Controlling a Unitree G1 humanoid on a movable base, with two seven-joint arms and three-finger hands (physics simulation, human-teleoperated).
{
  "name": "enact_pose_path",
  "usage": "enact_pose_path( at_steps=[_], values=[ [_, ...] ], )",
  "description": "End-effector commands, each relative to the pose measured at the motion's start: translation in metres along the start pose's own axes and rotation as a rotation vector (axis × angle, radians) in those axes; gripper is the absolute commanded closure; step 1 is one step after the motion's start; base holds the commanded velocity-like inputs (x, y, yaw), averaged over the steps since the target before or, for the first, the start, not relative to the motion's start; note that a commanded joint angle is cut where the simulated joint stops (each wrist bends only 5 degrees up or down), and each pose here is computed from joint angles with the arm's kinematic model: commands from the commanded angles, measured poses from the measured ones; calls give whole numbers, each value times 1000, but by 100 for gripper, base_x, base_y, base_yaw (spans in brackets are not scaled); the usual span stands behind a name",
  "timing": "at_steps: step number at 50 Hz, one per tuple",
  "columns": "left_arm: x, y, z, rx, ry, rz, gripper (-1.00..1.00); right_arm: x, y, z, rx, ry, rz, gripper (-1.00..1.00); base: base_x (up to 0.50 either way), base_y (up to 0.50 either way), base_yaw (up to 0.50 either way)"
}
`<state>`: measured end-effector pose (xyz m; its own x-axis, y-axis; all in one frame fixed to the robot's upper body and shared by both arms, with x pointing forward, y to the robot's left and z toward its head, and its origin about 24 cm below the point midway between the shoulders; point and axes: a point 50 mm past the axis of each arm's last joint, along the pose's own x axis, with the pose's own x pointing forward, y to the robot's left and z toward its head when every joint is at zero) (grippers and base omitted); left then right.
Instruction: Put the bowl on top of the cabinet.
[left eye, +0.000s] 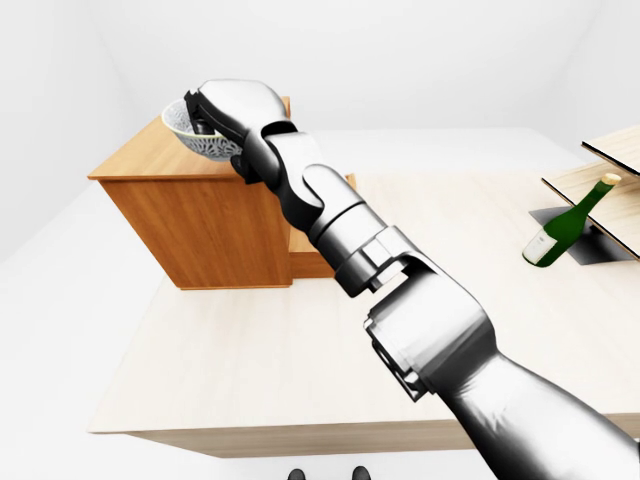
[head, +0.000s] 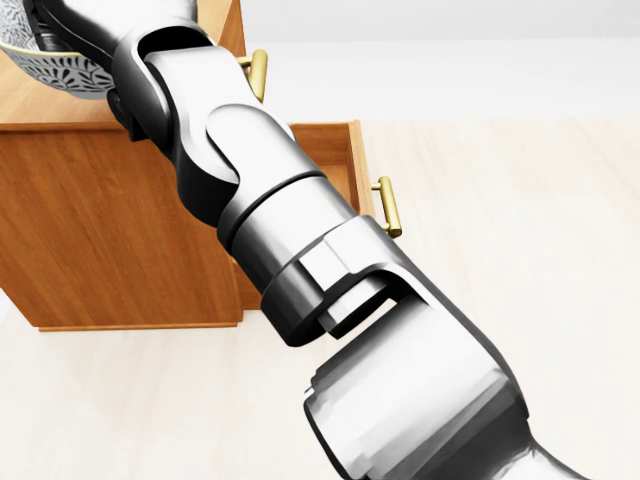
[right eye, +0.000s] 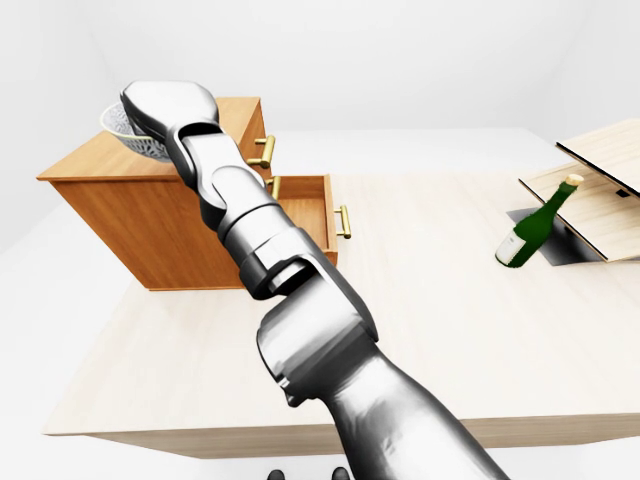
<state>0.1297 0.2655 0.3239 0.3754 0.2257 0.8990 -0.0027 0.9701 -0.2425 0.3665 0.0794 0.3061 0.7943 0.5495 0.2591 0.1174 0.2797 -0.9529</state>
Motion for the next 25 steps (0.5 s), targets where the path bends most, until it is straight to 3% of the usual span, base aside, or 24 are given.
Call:
enact_pose_path(
  at_steps=[1, 25],
  values=[
    [1, 1, 1, -2, 0, 3, -98, 0, -1, 4, -7, -8, -32, 100, 0, 0, 0],
    [1, 0, 2, -7, 2, 3, -98, -2, 12, -4, 0, 12, -15, 100, 0, 0, 0]
  ],
)
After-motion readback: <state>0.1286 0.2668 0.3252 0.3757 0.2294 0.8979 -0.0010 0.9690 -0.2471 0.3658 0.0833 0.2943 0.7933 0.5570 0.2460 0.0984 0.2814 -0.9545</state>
